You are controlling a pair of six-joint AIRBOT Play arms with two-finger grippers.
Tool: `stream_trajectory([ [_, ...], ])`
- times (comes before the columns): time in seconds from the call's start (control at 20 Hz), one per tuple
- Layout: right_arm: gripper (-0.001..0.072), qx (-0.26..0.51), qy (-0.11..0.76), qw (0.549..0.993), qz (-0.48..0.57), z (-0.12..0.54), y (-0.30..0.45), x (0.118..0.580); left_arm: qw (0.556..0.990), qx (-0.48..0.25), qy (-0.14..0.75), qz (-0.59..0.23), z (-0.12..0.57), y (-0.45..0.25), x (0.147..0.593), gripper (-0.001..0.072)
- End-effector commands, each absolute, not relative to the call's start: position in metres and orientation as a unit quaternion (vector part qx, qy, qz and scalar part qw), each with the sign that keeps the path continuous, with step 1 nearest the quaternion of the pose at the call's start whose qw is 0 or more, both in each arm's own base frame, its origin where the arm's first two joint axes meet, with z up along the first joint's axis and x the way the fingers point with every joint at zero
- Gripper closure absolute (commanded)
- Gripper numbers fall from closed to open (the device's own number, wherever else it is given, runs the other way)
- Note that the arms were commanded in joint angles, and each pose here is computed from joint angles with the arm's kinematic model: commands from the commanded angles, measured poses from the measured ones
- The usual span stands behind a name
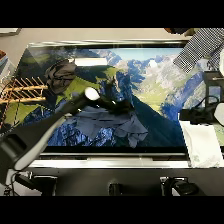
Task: Fold the clothes and pants, and hang the long-sleeved shirts on hangers.
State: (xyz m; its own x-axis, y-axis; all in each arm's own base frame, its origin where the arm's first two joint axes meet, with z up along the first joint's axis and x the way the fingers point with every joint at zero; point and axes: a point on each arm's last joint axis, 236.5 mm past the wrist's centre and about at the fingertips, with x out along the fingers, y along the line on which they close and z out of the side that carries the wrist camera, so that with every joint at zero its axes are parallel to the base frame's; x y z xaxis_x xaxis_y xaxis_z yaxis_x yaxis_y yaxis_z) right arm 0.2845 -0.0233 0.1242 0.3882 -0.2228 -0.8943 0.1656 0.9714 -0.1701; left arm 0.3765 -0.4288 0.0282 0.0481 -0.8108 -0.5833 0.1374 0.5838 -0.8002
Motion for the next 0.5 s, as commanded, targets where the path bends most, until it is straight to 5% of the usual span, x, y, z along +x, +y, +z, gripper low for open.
stream_trajectory([
  [0.0, 0.0558, 0.055, 0.549, 0.825, -0.122, 0.103, 0.0, 0.306, 0.685, -0.249, 0.574, -0.373, 0.086, -0.347, 0.389, 0.0265],
  [0.45, 0.0559, 0.099, 0.583, 0.806, 0.031, 0.064, -0.012, 0.359, 0.842, -0.166, 0.482, -0.179, 0.2, -0.09, 0.382, 0.0265],
])
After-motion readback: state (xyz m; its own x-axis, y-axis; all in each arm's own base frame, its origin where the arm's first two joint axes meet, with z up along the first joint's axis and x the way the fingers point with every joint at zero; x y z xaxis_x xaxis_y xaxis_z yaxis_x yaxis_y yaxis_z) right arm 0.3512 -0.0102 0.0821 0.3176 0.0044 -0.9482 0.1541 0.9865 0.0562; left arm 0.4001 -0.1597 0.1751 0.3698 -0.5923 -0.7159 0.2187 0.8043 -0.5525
